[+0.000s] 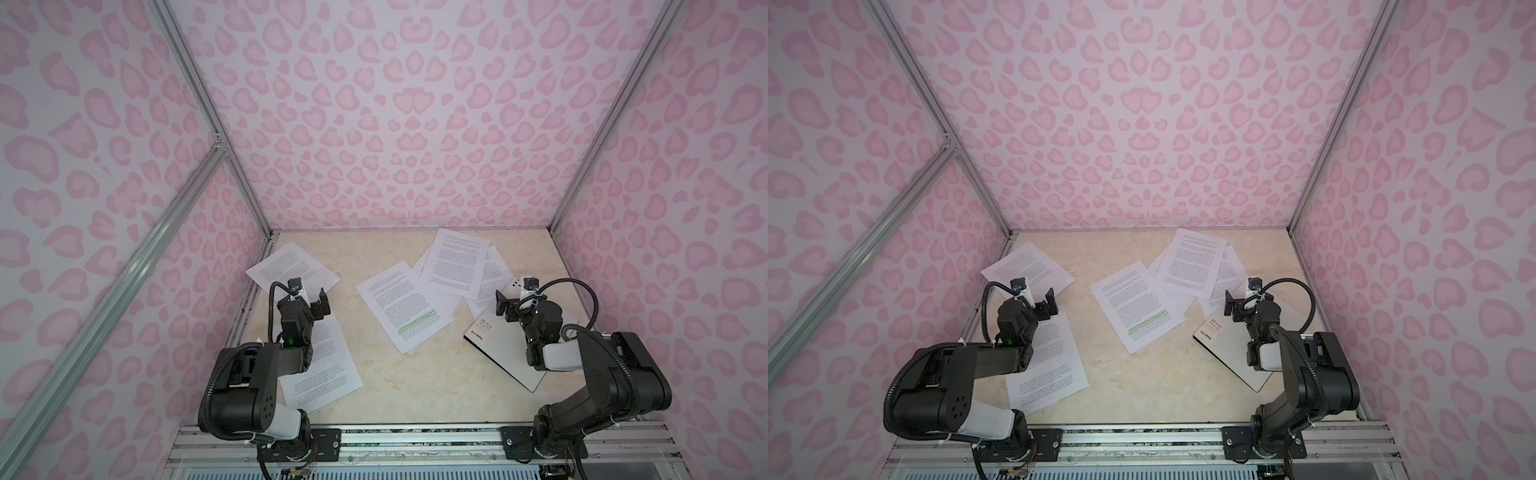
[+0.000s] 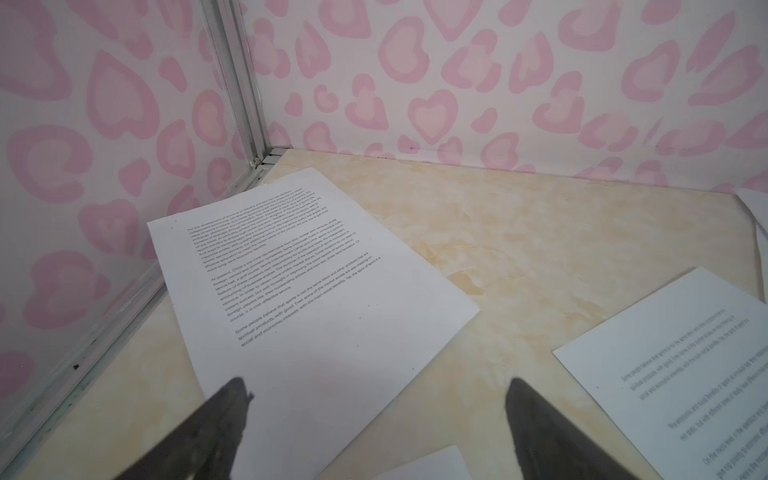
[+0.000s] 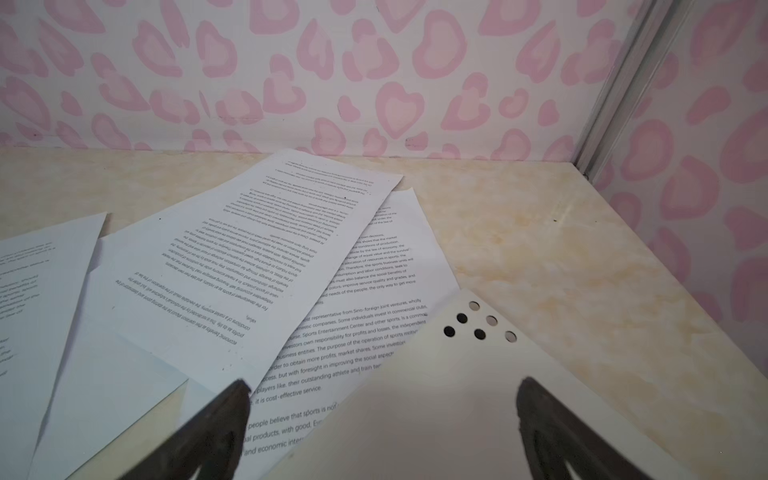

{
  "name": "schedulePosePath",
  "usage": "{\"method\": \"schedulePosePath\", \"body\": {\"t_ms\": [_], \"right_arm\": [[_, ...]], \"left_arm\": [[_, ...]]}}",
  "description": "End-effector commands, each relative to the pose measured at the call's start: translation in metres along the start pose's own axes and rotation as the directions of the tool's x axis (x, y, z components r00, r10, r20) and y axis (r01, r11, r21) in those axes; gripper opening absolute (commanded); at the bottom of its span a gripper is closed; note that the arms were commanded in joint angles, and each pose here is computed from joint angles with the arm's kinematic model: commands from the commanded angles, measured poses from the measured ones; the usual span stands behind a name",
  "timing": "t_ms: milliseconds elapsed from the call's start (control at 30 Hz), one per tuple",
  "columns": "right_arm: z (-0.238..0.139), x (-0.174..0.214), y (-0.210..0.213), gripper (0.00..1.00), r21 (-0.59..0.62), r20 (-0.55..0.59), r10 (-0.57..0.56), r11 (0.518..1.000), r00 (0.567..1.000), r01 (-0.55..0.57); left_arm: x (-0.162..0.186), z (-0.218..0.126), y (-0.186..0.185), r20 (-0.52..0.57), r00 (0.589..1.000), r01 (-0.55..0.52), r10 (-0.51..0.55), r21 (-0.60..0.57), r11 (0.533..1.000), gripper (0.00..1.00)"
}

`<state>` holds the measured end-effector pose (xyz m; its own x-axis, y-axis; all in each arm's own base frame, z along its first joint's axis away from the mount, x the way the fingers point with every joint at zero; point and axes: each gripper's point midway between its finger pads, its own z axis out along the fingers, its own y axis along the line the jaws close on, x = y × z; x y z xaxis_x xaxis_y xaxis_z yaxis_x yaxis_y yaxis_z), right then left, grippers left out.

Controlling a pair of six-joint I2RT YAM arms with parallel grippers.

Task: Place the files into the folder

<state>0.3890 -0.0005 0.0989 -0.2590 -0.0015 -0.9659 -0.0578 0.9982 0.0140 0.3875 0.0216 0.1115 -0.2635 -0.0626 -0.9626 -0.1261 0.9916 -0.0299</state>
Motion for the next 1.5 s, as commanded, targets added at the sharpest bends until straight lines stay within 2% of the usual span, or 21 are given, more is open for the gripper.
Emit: {"method": "schedulePosePath", "body": {"t_ms": [0,933,1100,1133,1200,1267,1300,1367,1433,1467], "right_arm": [[0.001,-0.004,0.0,1.0,0.002,0.013,-0.002,1.0,1.0,0.002],[0.0,-0.005,0.0,1.0,0.001,0.021,0.001,1.0,1.0,-0.001],[0.001,-0.004,-0.013,1.0,0.047,0.018,0.036,0.998,0.999,-0.037],[0.0,-0.004,-0.013,1.0,0.055,0.015,0.032,0.998,0.999,-0.032],[-0.005,-0.012,-0.022,1.0,0.136,0.024,0.037,0.99,0.999,-0.04],[-0.016,-0.03,-0.03,1.0,0.249,0.024,0.026,0.968,0.999,-0.031],[-0.018,-0.039,-0.031,1.0,0.286,0.01,0.021,0.958,1.0,-0.023],[-0.023,-0.065,-0.038,1.0,0.357,0.006,0.091,0.93,0.996,-0.088],[-0.033,-0.075,-0.057,1.0,0.465,0.016,0.282,0.847,0.959,-0.257],[-0.039,-0.073,-0.067,1.0,0.521,0.021,0.37,0.789,0.929,-0.326]], "left_arm": [[-0.006,0.0,-0.002,0.021,1.0,-0.009,0.009,0.015,1.0,0.98],[-0.006,-0.001,-0.004,0.024,1.0,-0.011,0.01,0.018,1.0,0.98],[-0.006,0.0,-0.002,0.02,1.0,-0.004,0.003,0.025,1.0,0.97],[-0.009,-0.002,-0.001,0.036,0.999,-0.001,0.0,0.015,1.0,0.98],[-0.026,-0.006,0.019,0.016,1.0,-0.001,0.005,-0.201,0.98,0.98],[-0.055,-0.01,0.016,-0.016,1.0,-0.028,0.025,-0.281,0.959,0.98],[-0.068,-0.015,0.014,-0.015,1.0,0.0,-0.005,-0.306,0.952,0.98],[-0.088,-0.031,0.006,-0.025,0.984,0.158,-0.174,-0.301,0.94,0.98],[-0.094,-0.045,-0.022,-0.109,0.94,0.302,-0.322,-0.171,0.938,0.98],[-0.091,-0.052,-0.037,-0.143,0.901,0.395,-0.41,-0.119,0.911,0.98]]}}
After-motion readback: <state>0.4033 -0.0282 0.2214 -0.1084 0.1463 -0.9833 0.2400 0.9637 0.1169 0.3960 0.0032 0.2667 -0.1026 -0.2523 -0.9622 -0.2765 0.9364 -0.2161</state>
